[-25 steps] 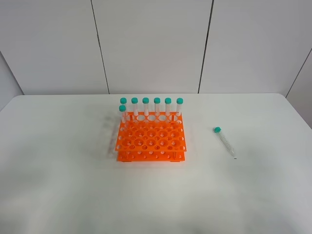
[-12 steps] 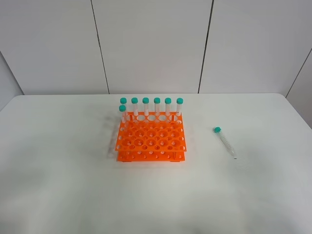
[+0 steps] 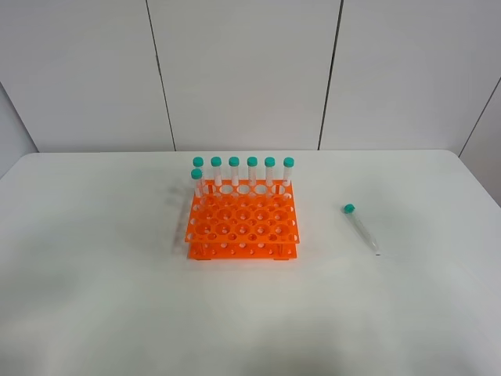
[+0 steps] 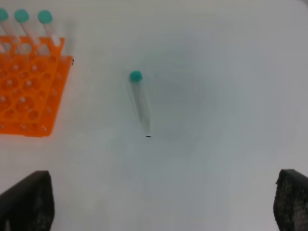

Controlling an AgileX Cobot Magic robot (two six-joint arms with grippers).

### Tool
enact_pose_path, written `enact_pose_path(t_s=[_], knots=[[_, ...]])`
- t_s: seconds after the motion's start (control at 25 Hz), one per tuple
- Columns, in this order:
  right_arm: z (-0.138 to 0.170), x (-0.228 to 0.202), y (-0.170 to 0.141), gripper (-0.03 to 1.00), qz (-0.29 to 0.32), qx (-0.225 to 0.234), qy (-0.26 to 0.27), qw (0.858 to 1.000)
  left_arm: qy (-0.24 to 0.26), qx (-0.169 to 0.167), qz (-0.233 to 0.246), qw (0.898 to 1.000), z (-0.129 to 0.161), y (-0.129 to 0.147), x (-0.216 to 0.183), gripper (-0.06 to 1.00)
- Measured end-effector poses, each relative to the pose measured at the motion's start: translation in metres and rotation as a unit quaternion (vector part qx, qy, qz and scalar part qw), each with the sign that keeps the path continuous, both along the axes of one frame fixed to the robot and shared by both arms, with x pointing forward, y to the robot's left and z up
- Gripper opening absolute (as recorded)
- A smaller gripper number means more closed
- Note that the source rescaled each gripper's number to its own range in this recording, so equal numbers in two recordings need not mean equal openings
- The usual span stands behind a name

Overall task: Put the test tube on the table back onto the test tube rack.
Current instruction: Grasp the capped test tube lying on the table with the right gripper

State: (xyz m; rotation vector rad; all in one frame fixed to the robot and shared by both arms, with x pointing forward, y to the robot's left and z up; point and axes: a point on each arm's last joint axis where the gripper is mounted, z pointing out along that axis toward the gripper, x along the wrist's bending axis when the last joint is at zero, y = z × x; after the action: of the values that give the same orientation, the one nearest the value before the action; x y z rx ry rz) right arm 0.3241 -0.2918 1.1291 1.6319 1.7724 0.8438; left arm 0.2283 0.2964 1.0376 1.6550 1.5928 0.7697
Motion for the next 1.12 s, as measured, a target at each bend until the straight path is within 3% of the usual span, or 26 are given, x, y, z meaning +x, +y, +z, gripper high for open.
enact_pose_path(t_s=[0.28,0.64,0.88,1.12], knots=[[-0.006,0.104,0.006,1.0,0.001,-0.007,0.134,0.991,0.0,0.0,0.0,1.0,0.0,0.0,0.0,0.92],[-0.094,0.216,0.012,1.0,0.019,-0.029,0.335,0.942,0.0,0.0,0.0,1.0,0.0,0.0,0.0,0.92],[-0.121,0.25,0.033,1.0,0.063,-0.05,0.349,0.933,0.0,0.0,0.0,1.0,0.0,0.0,0.0,0.92],[-0.13,0.259,0.049,1.0,0.086,-0.064,0.329,0.938,0.0,0.0,0.0,1.0,0.0,0.0,0.0,0.92]])
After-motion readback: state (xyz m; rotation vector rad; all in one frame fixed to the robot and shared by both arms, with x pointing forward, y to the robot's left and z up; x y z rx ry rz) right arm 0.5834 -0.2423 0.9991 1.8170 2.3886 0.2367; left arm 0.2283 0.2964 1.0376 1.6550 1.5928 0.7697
